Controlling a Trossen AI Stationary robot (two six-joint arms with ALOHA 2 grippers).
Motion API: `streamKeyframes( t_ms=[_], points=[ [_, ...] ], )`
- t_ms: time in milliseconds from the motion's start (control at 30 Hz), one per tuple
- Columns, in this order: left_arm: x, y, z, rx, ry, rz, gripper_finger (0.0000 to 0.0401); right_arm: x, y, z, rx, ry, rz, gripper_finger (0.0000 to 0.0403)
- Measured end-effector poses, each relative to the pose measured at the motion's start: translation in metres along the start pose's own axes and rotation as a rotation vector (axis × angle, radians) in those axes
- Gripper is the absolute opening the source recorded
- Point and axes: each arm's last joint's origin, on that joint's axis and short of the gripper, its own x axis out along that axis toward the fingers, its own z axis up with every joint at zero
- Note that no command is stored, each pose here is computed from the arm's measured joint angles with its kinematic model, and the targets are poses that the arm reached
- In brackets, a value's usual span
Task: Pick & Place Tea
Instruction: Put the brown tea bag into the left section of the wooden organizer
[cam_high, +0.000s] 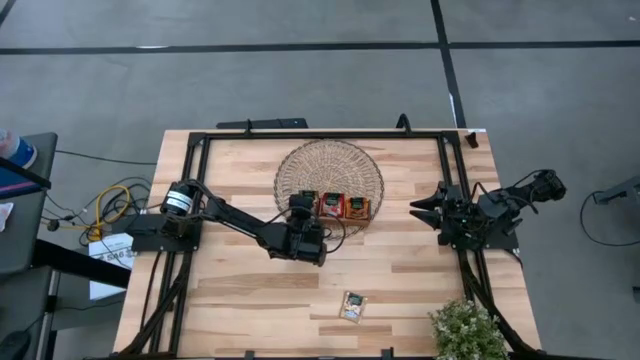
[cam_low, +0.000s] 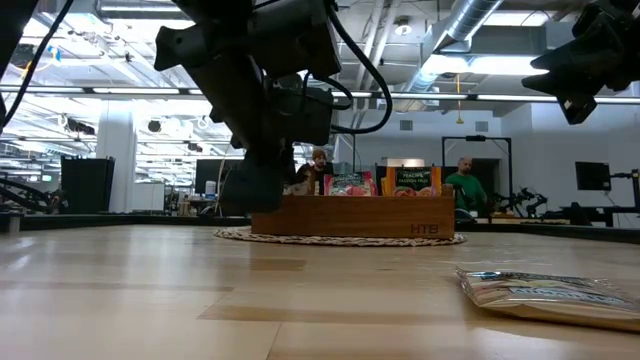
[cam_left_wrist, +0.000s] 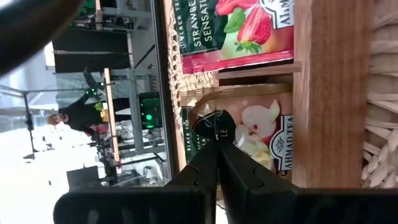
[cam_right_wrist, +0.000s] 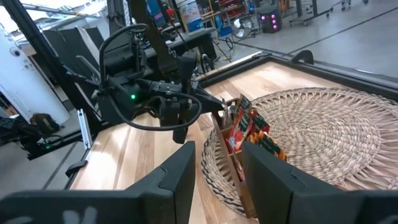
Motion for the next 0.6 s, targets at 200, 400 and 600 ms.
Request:
streamKeyframes(
  t_ms=[200, 400, 600],
  points=[
    [0.0, -0.0006, -0.002, 0.002, 0.01, -0.009, 0.0, 0.0, 0.0, 0.0, 0.0, 0.0, 0.0, 0.0123],
    [-0.0002, -0.0023, -0.0034, -0.002, 0.011, -0.067, 0.0015, 0.0, 0.0, 0.0, 0.001, 0.0, 0.001, 0.0123],
    [-0.0003, -0.0014, -0.0036, 0.002, 0.017, -0.046, 0.0051, 0.0, 0.0, 0.0, 0.001, 0.0, 0.001, 0.0123]
  ],
)
